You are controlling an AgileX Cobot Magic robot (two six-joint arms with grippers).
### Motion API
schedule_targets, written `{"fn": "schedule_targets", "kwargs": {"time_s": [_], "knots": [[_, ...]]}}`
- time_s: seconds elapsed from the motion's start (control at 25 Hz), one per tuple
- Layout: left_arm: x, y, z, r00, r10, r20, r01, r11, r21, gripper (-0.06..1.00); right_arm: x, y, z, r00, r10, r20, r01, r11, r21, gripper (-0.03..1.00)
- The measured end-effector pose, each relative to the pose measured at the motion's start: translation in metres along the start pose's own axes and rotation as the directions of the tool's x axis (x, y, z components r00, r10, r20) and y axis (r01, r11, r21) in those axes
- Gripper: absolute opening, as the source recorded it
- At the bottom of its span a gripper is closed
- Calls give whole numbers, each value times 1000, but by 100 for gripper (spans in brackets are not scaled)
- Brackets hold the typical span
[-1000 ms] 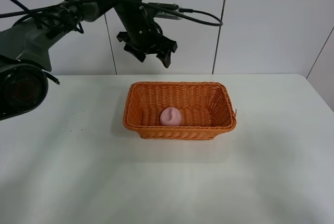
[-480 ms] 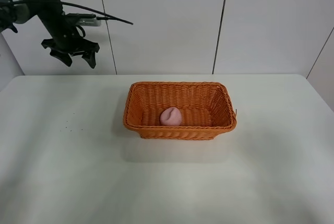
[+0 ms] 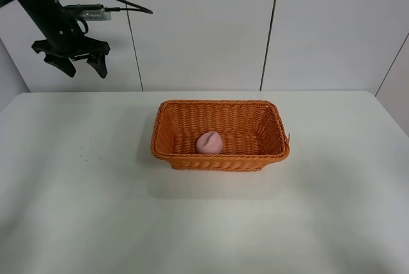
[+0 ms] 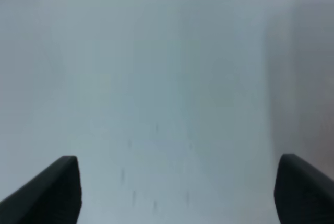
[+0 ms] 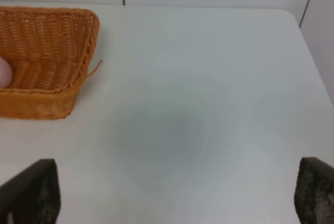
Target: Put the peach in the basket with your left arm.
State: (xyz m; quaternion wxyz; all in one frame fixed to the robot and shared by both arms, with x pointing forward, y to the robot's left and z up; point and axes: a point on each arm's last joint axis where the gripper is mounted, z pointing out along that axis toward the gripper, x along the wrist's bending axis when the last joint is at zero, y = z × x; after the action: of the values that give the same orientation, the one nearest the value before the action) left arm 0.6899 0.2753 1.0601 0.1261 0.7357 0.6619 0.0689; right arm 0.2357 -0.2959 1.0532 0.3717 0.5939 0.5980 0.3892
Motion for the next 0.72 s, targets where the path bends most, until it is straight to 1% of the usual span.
{"fn": "schedule_targets", "kwargs": {"time_s": [0.16, 0.24, 0.36, 0.4, 0.44, 0.52, 0.68, 0.72], "knots": [[-5, -50, -37, 1000, -6, -5, 7, 999, 45, 78, 0, 0, 0, 1000, 0, 0, 0, 1000, 0, 69], [-8, -84, -49, 1000, -12, -4, 12, 996, 84, 78, 0, 0, 0, 1000, 0, 0, 0, 1000, 0, 69], [-13, -140, -72, 1000, -14, -3, 14, 994, 104, 78, 0, 0, 0, 1000, 0, 0, 0, 1000, 0, 69], [-14, -159, -72, 1000, -15, -3, 16, 992, 127, 78, 0, 0, 0, 1000, 0, 0, 0, 1000, 0, 69], [-15, -178, -78, 1000, -15, -4, 15, 992, 125, 78, 0, 0, 0, 1000, 0, 0, 0, 1000, 0, 69], [-17, -218, -78, 1000, -17, -3, 18, 987, 157, 78, 0, 0, 0, 1000, 0, 0, 0, 1000, 0, 69], [-21, -289, -74, 1000, -18, -4, 19, 986, 166, 78, 0, 0, 0, 1000, 0, 0, 0, 1000, 0, 69], [-21, -305, -72, 1000, -18, -5, 18, 990, 142, 78, 0, 0, 0, 1000, 0, 0, 0, 1000, 0, 69]]}}
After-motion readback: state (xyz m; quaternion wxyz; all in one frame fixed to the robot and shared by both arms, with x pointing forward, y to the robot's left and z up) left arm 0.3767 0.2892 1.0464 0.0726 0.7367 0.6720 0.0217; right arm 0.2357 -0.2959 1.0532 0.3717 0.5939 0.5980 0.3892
